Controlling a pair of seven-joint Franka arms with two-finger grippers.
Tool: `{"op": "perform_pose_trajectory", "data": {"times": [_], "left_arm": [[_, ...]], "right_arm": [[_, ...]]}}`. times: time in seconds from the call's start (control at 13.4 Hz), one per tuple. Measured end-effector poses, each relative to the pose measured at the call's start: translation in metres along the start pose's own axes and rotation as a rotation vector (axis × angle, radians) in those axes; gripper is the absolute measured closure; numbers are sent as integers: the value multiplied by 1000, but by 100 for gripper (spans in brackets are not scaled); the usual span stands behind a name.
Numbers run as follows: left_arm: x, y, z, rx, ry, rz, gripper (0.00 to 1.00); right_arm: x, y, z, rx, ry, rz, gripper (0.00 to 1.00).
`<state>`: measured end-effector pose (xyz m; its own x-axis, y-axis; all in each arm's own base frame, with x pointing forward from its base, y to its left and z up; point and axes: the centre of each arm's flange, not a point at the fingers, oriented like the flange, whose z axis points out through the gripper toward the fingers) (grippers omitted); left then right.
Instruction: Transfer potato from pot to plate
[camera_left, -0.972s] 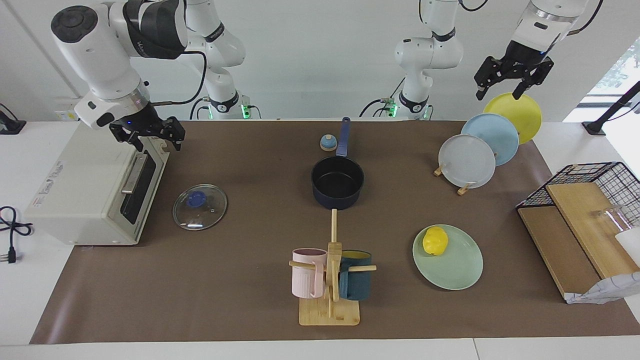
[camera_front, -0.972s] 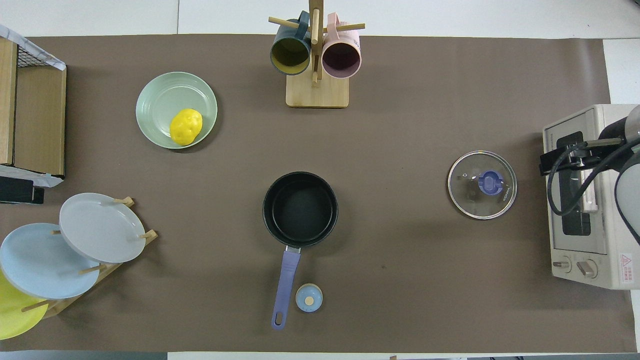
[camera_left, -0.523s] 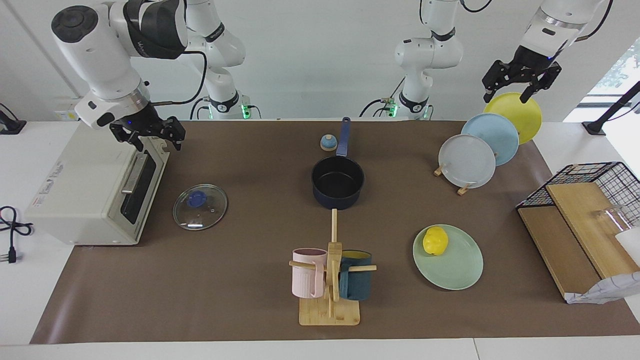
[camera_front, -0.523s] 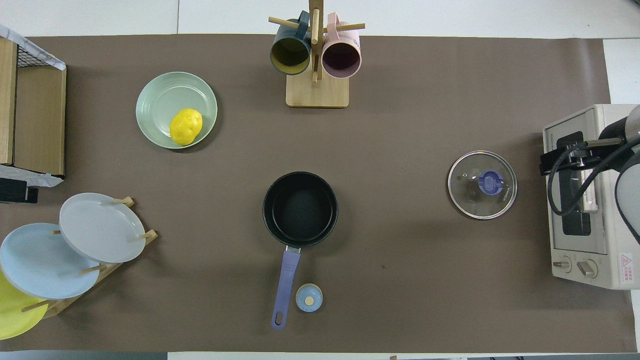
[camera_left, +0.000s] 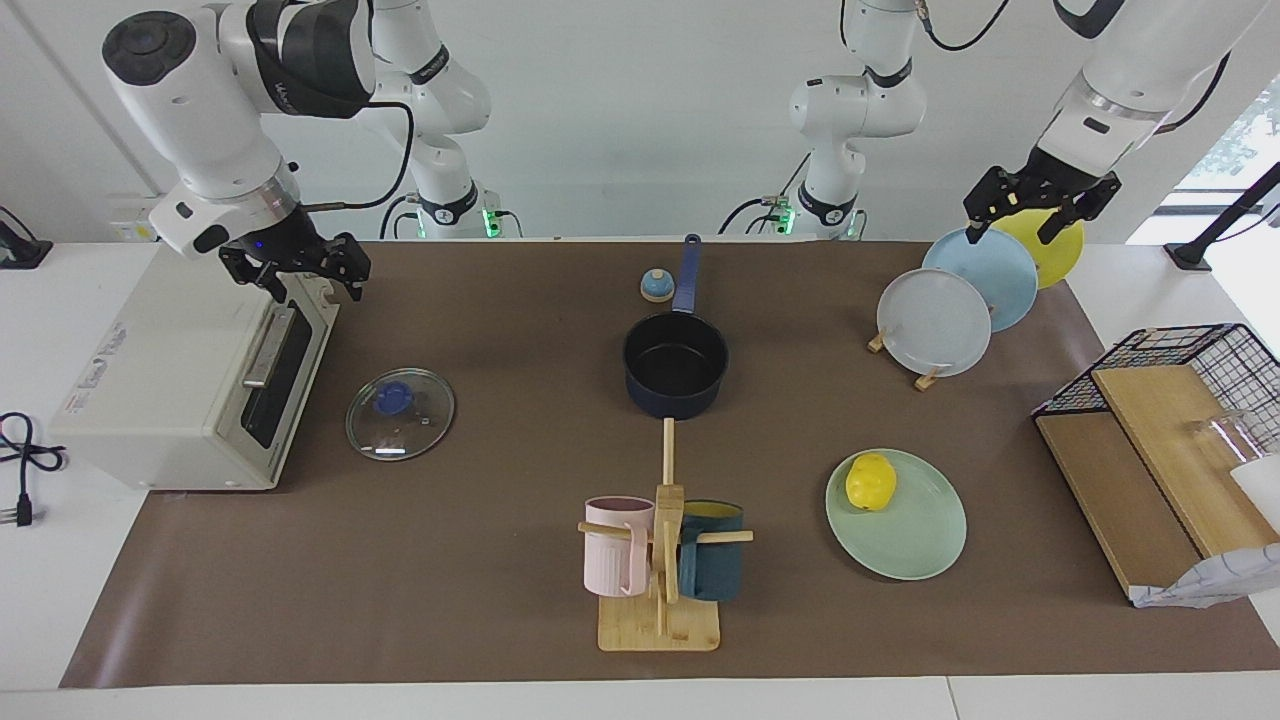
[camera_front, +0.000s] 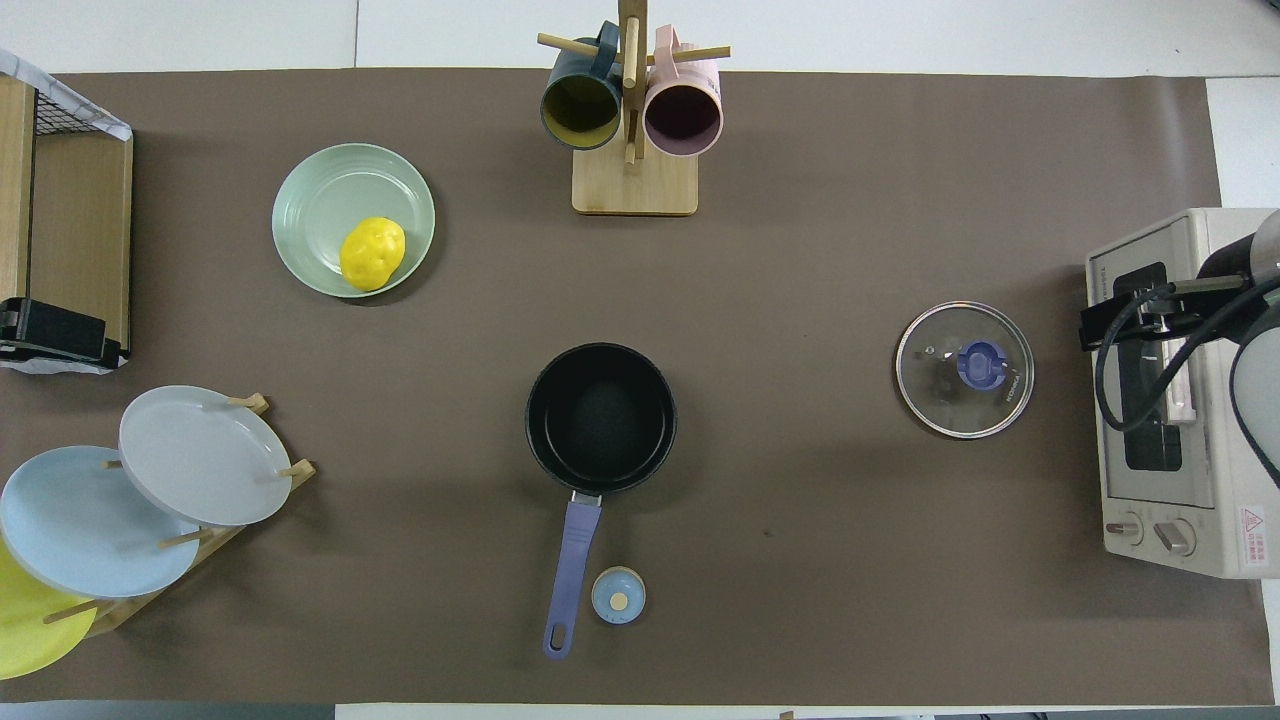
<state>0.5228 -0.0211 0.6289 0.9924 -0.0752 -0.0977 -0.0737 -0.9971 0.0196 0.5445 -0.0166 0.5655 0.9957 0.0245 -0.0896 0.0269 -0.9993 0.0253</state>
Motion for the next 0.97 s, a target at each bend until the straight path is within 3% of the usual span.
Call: {"op": "perform_pose_trajectory", "data": {"times": [0.15,0.52,0.97], "left_arm": [[2,-1,16,-2,-35,2,0],[1,2,-21,4,58,24,0],[-3,3,-19,3,39,29,0]], "right_arm": [[0,0,0,0,0,0,0],[0,0,0,0,0,0,0],[0,0,0,0,0,0,0]]}}
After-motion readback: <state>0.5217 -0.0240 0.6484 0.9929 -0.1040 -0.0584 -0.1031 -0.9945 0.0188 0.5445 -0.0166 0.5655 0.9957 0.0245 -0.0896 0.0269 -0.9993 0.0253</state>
